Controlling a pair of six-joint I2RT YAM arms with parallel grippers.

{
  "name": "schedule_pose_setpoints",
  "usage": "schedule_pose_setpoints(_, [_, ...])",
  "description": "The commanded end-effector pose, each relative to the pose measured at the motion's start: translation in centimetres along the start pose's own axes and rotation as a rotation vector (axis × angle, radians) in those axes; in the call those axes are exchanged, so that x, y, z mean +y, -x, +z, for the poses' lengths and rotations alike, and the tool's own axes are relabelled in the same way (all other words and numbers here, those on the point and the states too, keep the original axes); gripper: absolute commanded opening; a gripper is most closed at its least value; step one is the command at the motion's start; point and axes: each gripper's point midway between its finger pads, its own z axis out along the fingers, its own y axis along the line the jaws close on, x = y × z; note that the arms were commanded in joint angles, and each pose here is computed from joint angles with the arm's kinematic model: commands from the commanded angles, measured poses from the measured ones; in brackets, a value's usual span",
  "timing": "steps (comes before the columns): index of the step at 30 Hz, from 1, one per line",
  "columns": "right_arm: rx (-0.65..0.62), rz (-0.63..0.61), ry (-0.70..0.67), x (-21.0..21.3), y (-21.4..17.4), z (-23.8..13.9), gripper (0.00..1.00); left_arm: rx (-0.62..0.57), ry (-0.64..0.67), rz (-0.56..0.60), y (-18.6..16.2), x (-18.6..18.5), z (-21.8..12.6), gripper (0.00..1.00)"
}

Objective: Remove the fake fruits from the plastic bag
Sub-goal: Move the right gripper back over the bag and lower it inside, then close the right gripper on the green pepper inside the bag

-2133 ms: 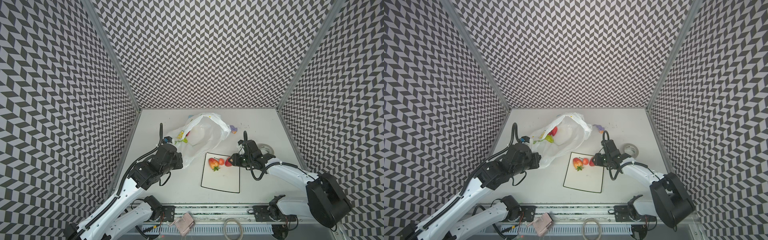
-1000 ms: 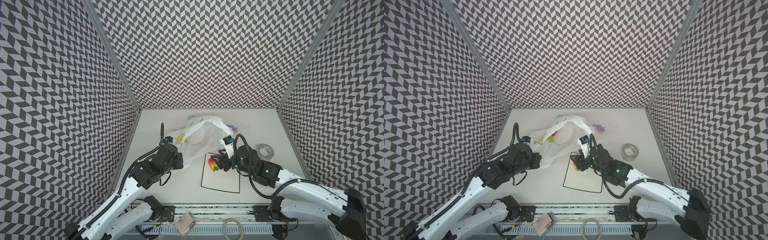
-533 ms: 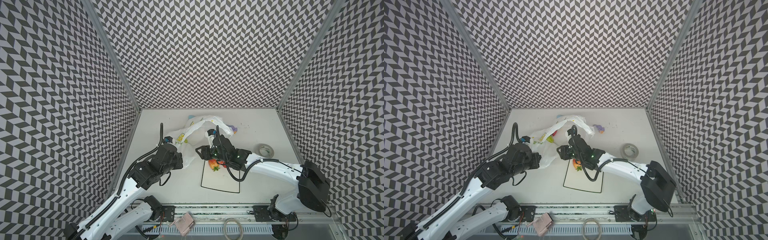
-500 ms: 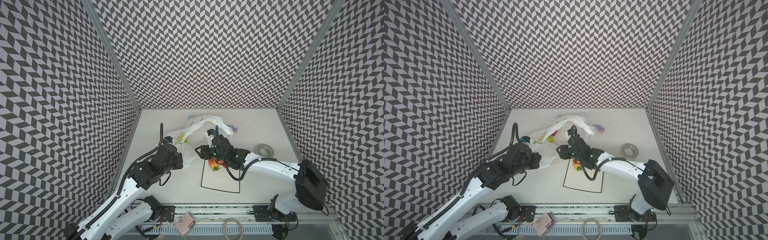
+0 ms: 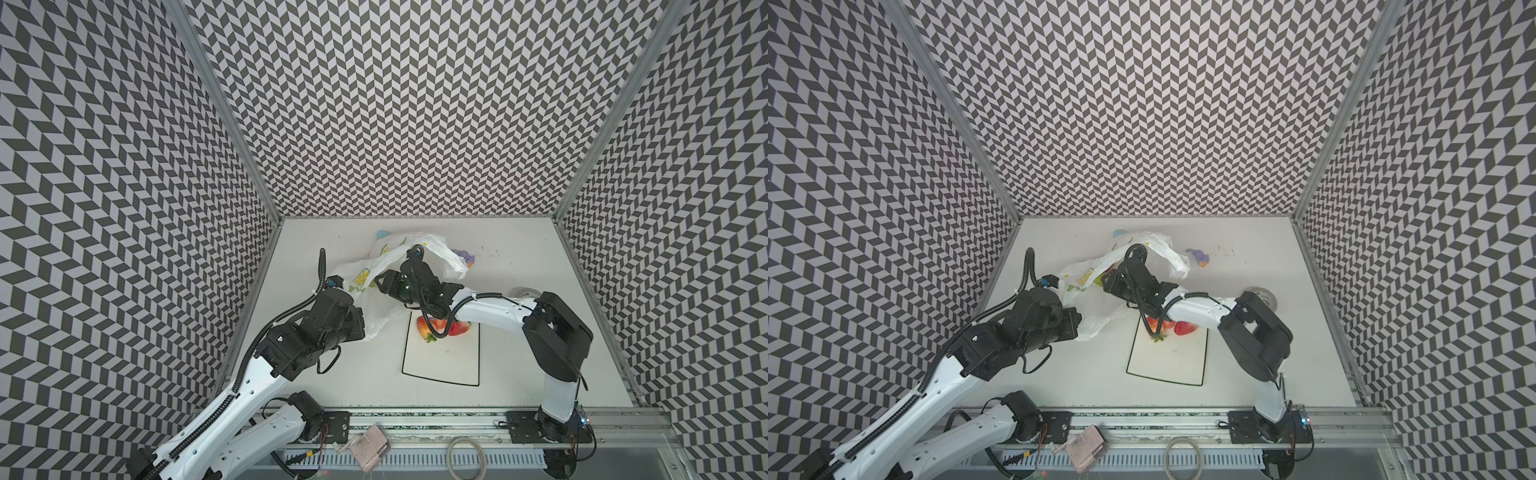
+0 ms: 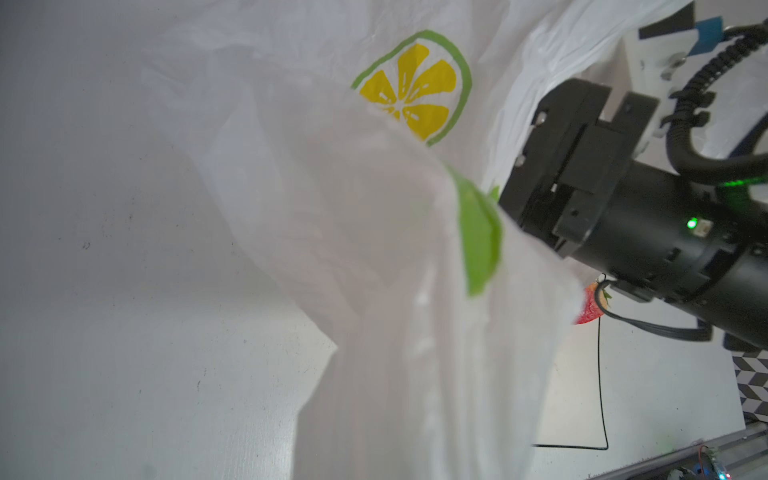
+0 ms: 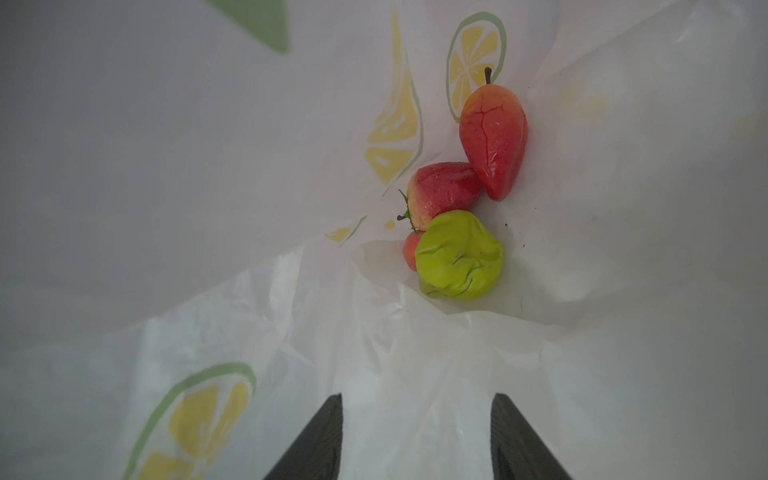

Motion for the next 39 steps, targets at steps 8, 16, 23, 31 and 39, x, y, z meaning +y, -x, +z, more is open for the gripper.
schedule_pose_setpoints(8, [-0.15, 0.006, -0.067, -2.0, 3.5, 5.6, 0.65, 0.056, 0.034, -0.018, -0.7, 0.3, -0.2, 0.0])
schedule_pose_setpoints(16, [-0.036, 0.016, -0.013, -2.5, 2.1, 8.4, 0.66, 0.082, 0.043, -0.034, -1.2, 0.4, -0.2, 0.0])
schedule_pose_setpoints(23, [0.06, 0.026, 0.045, -1.7, 0.1, 10.3, 0.7, 0.096, 0.046, -0.032, -1.5, 0.5, 0.1, 0.0])
schedule_pose_setpoints(31, [0.078, 0.021, 0.036, -1.9, -0.8, 11.7, 0.74, 0.098, 0.042, -0.029, -1.3, 0.1, 0.1, 0.0])
schedule_pose_setpoints(39, [0.131, -0.037, 0.048, -1.5, -2.4, 12.3, 0.92, 0.092, 0.036, -0.024, -1.0, -0.2, 0.1, 0.0])
